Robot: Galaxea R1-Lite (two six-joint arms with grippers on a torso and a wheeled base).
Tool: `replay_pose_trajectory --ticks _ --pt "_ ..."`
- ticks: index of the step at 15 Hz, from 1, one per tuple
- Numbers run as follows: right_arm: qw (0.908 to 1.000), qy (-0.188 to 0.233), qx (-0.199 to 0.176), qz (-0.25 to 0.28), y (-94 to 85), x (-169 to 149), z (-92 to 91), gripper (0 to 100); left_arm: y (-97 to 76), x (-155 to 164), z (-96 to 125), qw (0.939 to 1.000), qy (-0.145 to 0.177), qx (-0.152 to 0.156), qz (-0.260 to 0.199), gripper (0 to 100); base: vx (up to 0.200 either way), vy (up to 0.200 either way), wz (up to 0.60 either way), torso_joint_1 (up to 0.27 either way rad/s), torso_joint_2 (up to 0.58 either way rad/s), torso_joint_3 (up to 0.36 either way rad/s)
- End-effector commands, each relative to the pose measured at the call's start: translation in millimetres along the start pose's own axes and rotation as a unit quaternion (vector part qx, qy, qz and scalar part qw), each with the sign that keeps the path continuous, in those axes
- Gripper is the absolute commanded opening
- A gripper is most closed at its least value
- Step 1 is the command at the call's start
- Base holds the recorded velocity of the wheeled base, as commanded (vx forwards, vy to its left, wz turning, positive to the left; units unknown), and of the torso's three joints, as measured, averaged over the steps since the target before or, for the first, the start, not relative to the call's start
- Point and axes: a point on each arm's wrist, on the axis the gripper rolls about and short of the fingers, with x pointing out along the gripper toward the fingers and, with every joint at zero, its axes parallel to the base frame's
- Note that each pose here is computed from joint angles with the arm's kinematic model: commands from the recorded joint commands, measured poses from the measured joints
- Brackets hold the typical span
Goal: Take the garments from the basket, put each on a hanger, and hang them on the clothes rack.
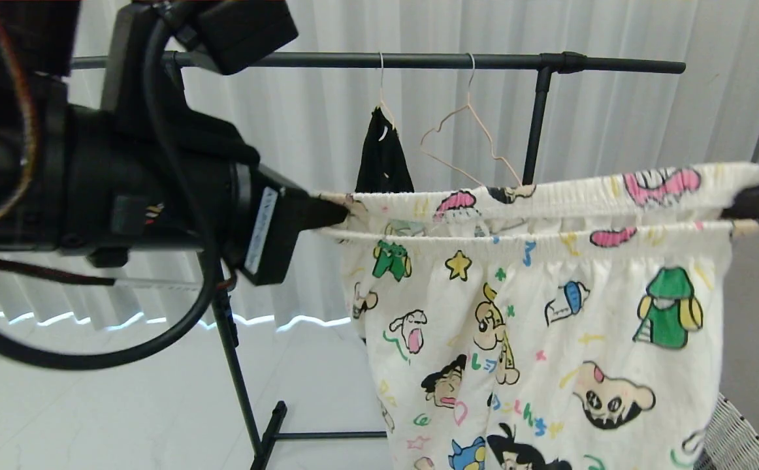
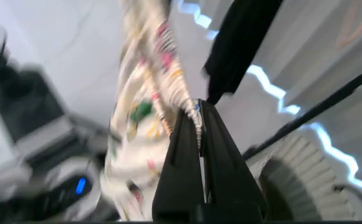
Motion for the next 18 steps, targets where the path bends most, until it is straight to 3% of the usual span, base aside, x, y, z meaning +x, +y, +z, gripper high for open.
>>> replay_pose_trajectory --ticks 1,3,5,9,11,12,13,14,18 --pt "0.9996 -0.009 0.007 -0.025 -11.9 32.9 11.4 0 -13.6 -46.2 -6.6 0.9986 -0.011 -0.035 -0.039 0 0.0 0.0 0.0 0.0 0.0 0.0" --pt "0.9992 -0.031 0.005 -0.024 -14.6 51.6 24.4 0 -29.3 -62.3 -11.2 0.9931 -0.007 -0.081 -0.084 0 0.0 0.0 0.0 0.0 0.0 0.0" --pt "0.9984 -0.052 0.003 -0.021 -16.5 67.3 34.2 0 -46.4 -71.9 -12.1 0.983 -0.002 -0.126 -0.133 0 0.0 0.0 0.0 0.0 0.0 0.0" --pt "0.9984 -0.052 0.003 -0.022 -16.8 68.7 35.2 0 -47.1 -72.8 -16.2 0.9829 0.003 -0.128 -0.132 0 0.0 0.0 0.0 0.0 0.0 0.0" --pt "0.9985 -0.045 0.005 -0.031 -17.7 53.1 30.4 0 -43.8 -60.2 -16.5 0.9898 0.01 -0.122 -0.073 0 0.0 0.0 0.0 0.0 0.0 0.0" --pt "0.9989 -0.03 0.009 -0.035 -17.6 41.0 25.2 0 -37.3 -42.8 -16.9 0.9949 0.024 -0.098 -0.009 0 0.0 0.0 0.0 0.0 0.0 0.0" --pt "0.9992 -0.018 0.01 -0.034 -16.2 32.5 21.4 0 -31.4 -31.8 -17.1 0.9959 0.034 -0.072 0.042 0 0.0 0.0 0.0 0.0 0.0 0.0" --pt "0.9995 0.008 0.012 -0.029 -13.0 20.0 12.9 0 -29.2 -14.2 -14.0 0.9925 0.049 -0.026 0.109 0 0.0 0.0 0.0 0.0 0.0 0.0" --pt "0.9993 0.037 0.003 -0.004 -4.0 25.7 -1.9 0 -31.1 -0.6 5.1 0.9923 0.023 -0.039 0.115 0 0.0 0.0 0.0 0.0 0.0 0.0"
